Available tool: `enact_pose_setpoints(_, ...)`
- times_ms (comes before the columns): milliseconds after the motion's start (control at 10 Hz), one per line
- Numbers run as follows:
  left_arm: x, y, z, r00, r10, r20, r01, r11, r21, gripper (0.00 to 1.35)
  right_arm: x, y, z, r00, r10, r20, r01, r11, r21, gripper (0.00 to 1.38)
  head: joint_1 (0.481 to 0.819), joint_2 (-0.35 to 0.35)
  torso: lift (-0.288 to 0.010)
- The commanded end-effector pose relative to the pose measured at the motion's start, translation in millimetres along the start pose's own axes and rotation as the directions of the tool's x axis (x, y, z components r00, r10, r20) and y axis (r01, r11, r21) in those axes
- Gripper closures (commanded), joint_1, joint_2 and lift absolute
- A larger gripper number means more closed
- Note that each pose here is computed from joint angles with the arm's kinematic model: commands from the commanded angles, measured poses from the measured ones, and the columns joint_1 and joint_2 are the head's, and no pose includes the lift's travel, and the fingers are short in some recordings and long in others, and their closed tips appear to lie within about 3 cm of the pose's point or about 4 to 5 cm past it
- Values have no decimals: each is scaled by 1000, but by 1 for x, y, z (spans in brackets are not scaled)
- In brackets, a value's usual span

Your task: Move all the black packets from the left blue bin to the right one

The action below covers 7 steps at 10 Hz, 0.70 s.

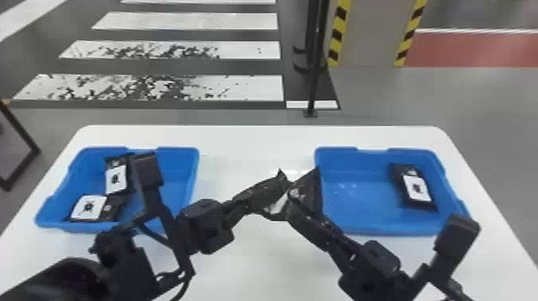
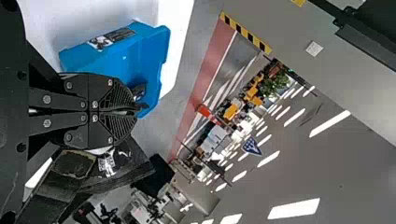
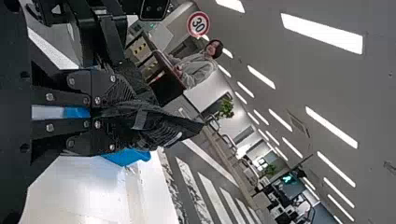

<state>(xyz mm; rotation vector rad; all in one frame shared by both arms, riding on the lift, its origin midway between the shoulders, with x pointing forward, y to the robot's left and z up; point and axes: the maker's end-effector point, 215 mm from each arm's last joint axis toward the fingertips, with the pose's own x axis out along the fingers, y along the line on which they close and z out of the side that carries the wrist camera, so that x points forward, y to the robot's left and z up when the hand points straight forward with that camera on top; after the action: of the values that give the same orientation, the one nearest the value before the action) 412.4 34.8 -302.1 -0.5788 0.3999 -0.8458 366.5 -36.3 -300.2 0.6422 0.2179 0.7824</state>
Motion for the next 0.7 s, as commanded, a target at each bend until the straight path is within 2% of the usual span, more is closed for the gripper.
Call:
enact_pose_setpoints(0,-2,-4,9,999,-7,52,9,1000,-27,957,0,-2,0,1000,-6,0,6,1000,0,1282,695,-2,-140)
enact_pose_setpoints(100,-13,10,20,994,33,108,-29,999,-39,475,0,-10,3,1000,-20,5,20,1000,-3,1282,695,-2,-140)
enact_pose_setpoints(200,-28,24,46,975,70,212,-67,998,-20,127,-2,-17,6,999,-33,9,33,999,-8,1282,695,6,-140)
enact_pose_setpoints(300,-43,28,72,949,81,306,-82,997,-10,110,-4,-33,9,998,-64,9,64,998,-16,1282,695,28,-140)
enact_pose_setpoints(400,-58,31,84,933,97,347,-106,994,5,159,-7,-55,11,995,-104,3,104,994,-36,1282,695,42,-140)
enact_pose_setpoints(600,-80,27,106,885,119,449,-146,989,26,167,-17,-99,25,983,-183,-1,182,978,-104,1280,695,61,-140)
